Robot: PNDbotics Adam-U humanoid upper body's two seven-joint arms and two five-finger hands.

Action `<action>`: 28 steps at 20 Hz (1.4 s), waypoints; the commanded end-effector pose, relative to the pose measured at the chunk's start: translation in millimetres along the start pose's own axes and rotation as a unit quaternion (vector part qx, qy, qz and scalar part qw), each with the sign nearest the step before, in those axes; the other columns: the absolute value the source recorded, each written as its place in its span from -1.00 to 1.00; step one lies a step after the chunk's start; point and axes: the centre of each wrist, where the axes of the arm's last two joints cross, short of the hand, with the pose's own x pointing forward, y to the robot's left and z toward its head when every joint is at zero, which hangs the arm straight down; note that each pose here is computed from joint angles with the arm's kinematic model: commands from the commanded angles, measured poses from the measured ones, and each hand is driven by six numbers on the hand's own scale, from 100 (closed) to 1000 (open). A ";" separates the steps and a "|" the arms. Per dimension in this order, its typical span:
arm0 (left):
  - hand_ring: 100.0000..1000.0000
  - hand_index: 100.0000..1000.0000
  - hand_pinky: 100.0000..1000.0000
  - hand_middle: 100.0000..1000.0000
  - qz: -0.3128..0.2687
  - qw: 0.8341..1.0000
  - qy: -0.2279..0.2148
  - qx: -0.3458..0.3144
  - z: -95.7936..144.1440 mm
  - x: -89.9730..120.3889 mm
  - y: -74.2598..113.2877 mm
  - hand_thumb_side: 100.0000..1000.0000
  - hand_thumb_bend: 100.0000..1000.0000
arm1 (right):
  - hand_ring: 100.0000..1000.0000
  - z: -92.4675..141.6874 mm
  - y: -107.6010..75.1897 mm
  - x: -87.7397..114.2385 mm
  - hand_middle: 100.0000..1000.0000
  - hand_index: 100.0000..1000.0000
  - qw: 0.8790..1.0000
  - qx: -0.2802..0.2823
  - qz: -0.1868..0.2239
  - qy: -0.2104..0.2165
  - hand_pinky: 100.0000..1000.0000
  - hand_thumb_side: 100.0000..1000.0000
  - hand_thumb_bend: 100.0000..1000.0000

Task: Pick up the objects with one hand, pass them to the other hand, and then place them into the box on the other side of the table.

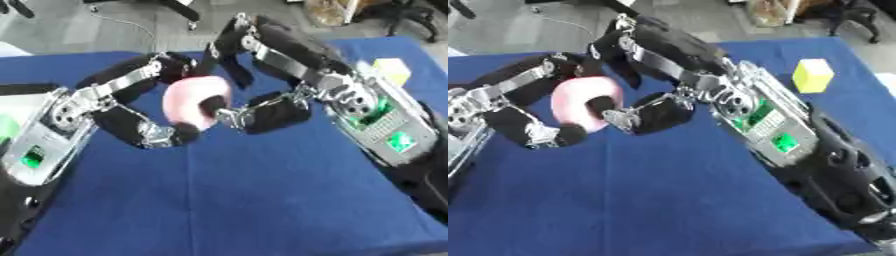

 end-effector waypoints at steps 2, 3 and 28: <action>-0.12 0.10 0.01 0.03 -0.008 0.999 -0.003 0.031 -2.7 6.4 8.9 -0.10 -0.53 | -0.60 -0.5 -8.0 3.1 -0.86 -0.44 1.000 -0.005 0.014 -0.006 0.17 -1.00 -1.00; -0.12 0.10 0.01 0.03 -0.007 0.999 -0.002 0.034 -3.0 6.7 8.6 -0.10 -0.53 | -0.60 -0.5 -7.8 3.1 -0.86 -0.44 1.000 -0.005 0.014 -0.006 0.17 -1.00 -1.00; -0.48 -0.34 -0.31 -0.37 0.026 0.990 -0.007 0.142 -4.5 10.6 9.3 -0.60 -1.00 | -0.52 2.7 -6.0 1.3 -0.71 -0.27 0.999 0.004 0.029 -0.015 0.20 -0.90 -0.71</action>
